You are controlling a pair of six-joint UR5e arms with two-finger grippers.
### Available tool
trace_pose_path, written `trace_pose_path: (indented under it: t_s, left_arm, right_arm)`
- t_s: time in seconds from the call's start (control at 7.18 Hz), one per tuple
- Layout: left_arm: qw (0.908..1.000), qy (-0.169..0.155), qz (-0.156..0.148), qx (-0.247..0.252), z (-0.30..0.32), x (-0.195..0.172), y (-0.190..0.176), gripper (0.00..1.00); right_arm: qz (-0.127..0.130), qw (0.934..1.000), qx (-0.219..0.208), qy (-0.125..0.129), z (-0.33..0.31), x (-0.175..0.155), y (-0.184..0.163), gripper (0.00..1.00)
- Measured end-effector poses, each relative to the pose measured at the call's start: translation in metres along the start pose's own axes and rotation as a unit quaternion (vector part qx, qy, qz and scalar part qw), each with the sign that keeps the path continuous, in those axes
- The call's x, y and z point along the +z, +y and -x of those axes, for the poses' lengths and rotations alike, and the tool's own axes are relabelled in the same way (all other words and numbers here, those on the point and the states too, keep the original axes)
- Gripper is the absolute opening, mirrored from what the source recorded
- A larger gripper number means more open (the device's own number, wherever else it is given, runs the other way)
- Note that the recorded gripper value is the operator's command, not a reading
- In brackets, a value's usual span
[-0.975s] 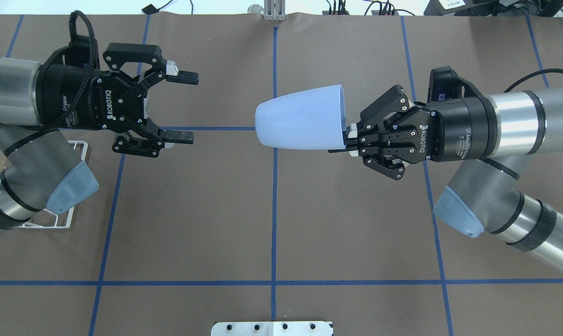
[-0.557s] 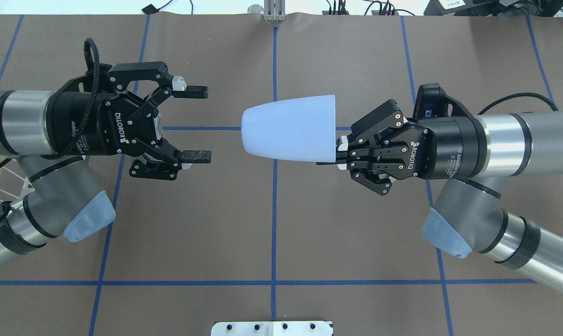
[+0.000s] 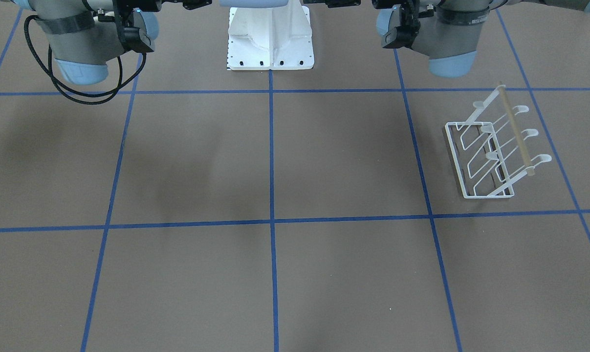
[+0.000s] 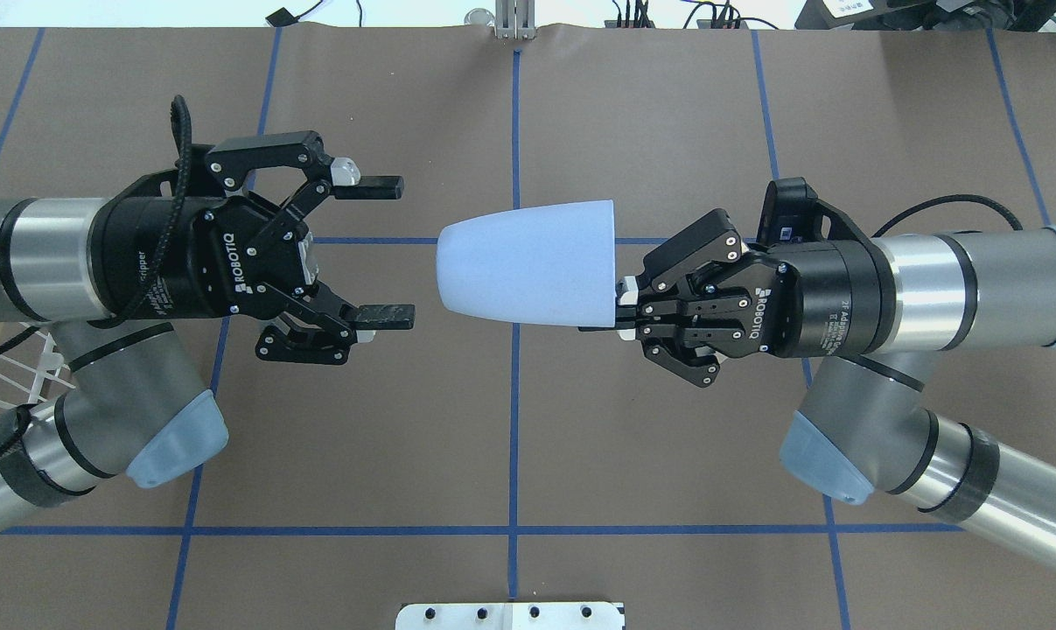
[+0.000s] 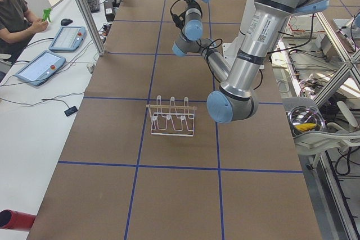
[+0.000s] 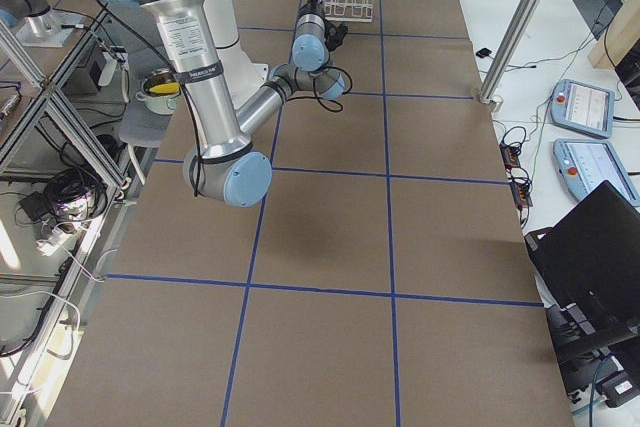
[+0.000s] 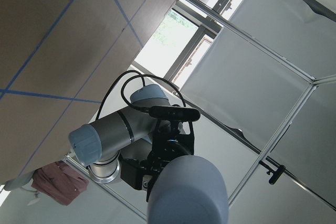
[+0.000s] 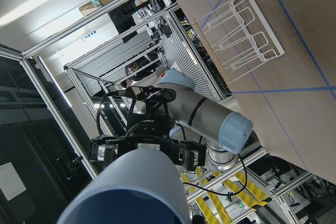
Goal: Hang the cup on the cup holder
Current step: 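Bring the open left gripper onto the cup's rim end held by the right gripper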
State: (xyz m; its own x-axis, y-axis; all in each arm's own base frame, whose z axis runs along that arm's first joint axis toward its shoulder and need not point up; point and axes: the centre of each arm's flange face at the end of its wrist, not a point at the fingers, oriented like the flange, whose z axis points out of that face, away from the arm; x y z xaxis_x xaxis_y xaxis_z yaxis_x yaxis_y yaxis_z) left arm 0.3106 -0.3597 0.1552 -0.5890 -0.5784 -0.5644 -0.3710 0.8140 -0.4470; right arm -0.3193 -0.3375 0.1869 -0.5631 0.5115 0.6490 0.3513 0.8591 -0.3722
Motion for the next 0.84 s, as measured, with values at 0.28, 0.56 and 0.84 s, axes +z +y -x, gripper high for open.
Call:
trace_pose_path:
  t_s: [0.28,0.56,0.84]
  left_arm:
    - [0.9999,0.013,-0.002,-0.007,0.004,0.005,0.002,0.97]
    - [0.9998,0.014,0.0,-0.011,0.007,0.008,0.004,0.97]
    - [0.9998,0.014,0.006,-0.013,0.009,0.012,0.007,0.97]
  right_arm:
    - [0.003,1.0,0.004,-0.007,-0.002,0.007,0.003,0.0]
    - [0.006,0.9999,0.008,-0.011,-0.006,0.013,0.005,0.0]
    - [0.007,0.9998,0.011,-0.013,-0.009,0.017,0.006,0.0]
